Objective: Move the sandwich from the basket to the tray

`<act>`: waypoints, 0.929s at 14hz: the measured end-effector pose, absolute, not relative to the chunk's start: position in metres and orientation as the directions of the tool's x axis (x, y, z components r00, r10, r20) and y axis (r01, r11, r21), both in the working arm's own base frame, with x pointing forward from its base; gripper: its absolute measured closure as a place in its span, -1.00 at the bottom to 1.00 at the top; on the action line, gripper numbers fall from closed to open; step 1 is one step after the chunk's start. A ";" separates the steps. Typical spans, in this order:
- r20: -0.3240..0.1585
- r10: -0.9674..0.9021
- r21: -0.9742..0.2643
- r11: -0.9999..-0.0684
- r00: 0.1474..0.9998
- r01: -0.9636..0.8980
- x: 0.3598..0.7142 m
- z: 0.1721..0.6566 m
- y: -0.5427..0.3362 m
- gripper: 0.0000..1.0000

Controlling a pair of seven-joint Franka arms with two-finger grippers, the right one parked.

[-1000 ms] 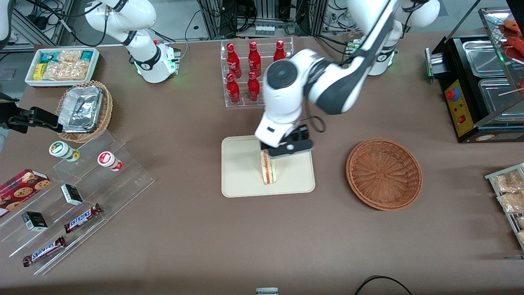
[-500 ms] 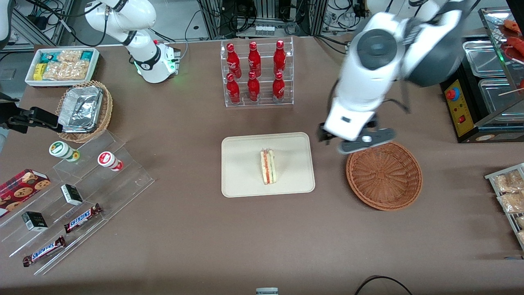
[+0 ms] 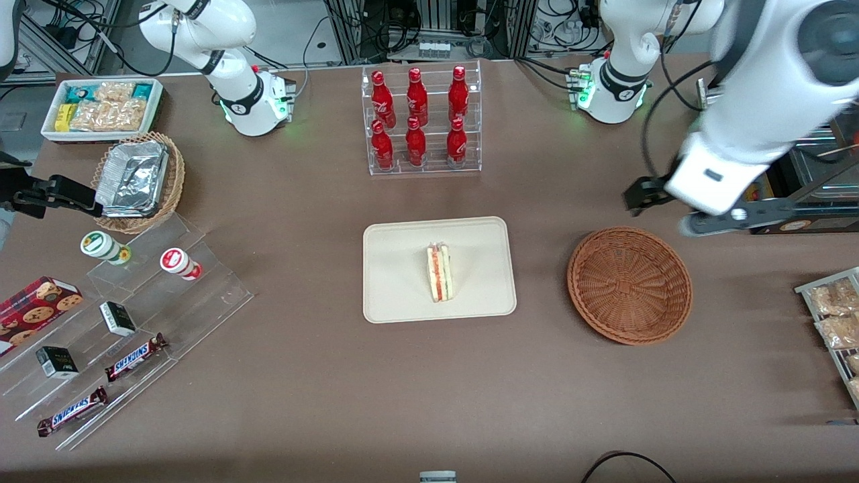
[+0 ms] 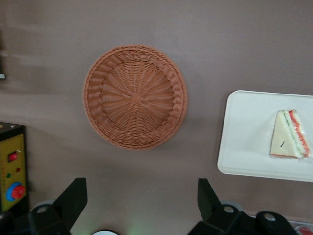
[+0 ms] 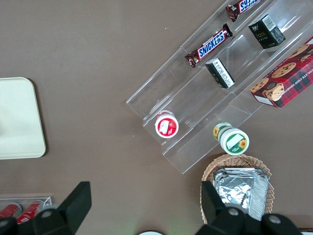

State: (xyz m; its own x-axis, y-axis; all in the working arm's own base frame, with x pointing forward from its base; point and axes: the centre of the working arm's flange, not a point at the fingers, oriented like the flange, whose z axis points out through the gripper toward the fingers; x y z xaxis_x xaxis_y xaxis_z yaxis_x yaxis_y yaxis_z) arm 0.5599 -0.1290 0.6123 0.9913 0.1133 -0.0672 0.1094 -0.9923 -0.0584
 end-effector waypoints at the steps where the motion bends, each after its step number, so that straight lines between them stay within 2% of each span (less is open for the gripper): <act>1: -0.079 0.087 -0.051 -0.995 0.993 0.083 0.558 0.619 -0.104 -1.00; 7: -0.099 0.040 -0.033 -0.999 0.994 0.037 0.540 0.632 -0.019 -1.00; 13: -0.093 -0.023 -0.029 -0.999 0.995 -0.026 0.552 0.625 -0.062 -1.00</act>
State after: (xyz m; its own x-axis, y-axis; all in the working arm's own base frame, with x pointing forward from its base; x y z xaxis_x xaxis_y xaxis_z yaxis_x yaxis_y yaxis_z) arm 0.5517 -0.0623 0.6248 0.9954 -0.0230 -0.0934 -0.0257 -0.9993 -0.0287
